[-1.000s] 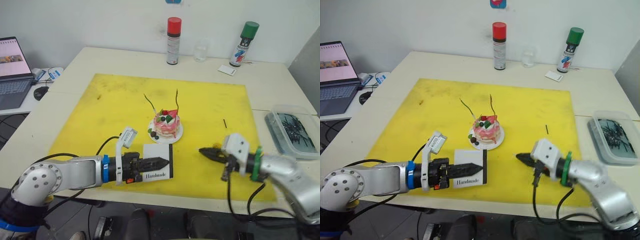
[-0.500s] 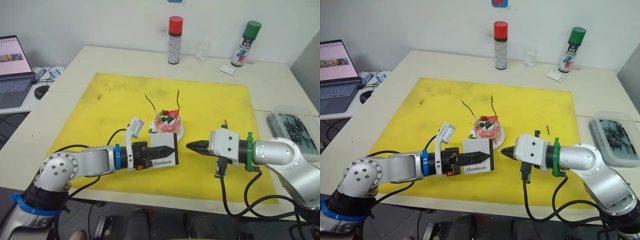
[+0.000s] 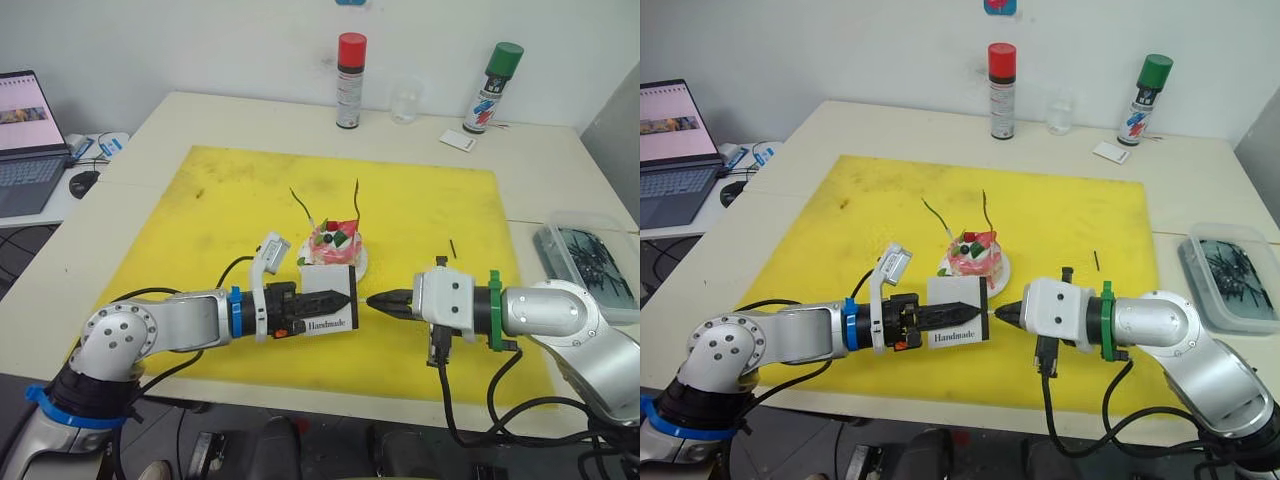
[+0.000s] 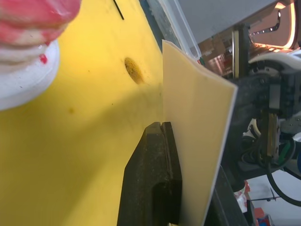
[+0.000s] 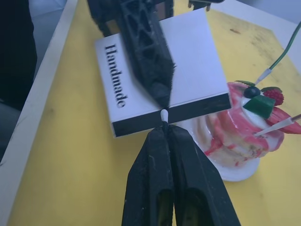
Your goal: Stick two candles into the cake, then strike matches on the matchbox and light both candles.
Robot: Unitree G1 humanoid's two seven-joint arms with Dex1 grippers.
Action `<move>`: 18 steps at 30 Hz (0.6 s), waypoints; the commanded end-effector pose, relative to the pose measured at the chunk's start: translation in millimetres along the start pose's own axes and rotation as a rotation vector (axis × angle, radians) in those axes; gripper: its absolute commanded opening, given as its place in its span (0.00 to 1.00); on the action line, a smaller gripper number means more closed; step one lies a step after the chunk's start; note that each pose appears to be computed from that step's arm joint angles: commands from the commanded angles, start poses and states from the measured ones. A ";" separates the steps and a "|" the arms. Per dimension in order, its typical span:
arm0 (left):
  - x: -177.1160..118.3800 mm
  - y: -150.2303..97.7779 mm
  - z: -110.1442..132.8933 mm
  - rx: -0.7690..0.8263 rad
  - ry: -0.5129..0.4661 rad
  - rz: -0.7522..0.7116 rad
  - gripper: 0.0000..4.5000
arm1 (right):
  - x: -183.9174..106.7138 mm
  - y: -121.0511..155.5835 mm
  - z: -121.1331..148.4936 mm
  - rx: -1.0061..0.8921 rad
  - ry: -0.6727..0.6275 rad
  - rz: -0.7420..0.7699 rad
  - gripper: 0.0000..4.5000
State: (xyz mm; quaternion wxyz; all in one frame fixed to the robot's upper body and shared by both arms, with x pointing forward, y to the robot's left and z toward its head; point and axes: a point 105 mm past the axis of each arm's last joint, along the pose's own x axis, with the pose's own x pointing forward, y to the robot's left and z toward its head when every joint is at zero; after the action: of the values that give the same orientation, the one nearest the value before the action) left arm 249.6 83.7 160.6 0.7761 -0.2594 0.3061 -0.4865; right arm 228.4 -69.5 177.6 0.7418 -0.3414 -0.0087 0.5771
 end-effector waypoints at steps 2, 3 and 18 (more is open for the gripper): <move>0.0 -7.3 11.3 0.030 -0.040 -0.026 0.00 | -1.9 4.1 5.2 -0.041 0.000 0.018 0.00; 0.9 -8.4 11.4 0.031 -0.038 -0.032 0.00 | -1.1 3.9 4.0 -0.044 0.006 0.019 0.00; 2.8 -14.6 5.2 0.039 -0.014 -0.057 0.00 | 8.2 -7.6 -0.5 -0.054 0.028 -0.012 0.00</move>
State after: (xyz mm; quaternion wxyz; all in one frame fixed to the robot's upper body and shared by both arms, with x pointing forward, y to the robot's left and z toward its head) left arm 251.1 78.6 165.3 0.7721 -0.2629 0.2971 -0.4965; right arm 237.3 -65.1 169.8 0.7366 -0.3616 0.0014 0.5716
